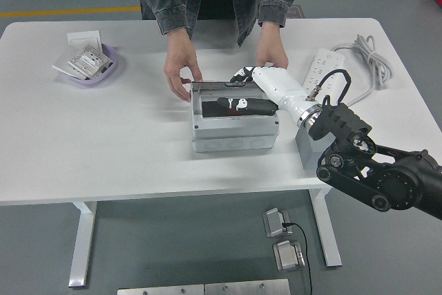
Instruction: Pick up the cylinder from the cube,place it in the box,flap close box
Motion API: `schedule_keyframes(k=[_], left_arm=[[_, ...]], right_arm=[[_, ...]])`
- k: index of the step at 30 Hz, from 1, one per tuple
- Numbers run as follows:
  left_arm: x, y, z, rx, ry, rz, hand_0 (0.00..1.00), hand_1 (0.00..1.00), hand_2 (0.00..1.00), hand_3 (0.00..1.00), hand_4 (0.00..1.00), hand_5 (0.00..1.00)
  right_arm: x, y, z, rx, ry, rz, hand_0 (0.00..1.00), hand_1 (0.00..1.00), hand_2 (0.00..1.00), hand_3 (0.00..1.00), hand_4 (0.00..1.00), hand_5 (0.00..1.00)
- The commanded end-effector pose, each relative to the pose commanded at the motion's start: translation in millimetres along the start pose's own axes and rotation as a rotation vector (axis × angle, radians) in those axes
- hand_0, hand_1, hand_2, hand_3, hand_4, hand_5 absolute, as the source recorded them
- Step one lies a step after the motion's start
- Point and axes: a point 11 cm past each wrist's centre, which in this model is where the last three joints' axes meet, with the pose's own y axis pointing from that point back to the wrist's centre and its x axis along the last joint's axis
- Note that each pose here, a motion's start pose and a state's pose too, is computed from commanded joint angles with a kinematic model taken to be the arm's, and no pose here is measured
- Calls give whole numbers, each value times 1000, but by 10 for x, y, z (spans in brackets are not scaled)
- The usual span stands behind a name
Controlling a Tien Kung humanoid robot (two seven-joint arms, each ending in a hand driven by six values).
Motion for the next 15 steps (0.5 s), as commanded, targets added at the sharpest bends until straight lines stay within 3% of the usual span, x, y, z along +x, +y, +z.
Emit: schedule_keyframes(k=[15], left_arm=[[-6, -1, -18, 4, 1, 0, 638, 659, 617, 688, 650, 122]], right_arm=[[-189, 114, -7, -10, -35, -49, 665, 642, 689, 709, 998, 978]])
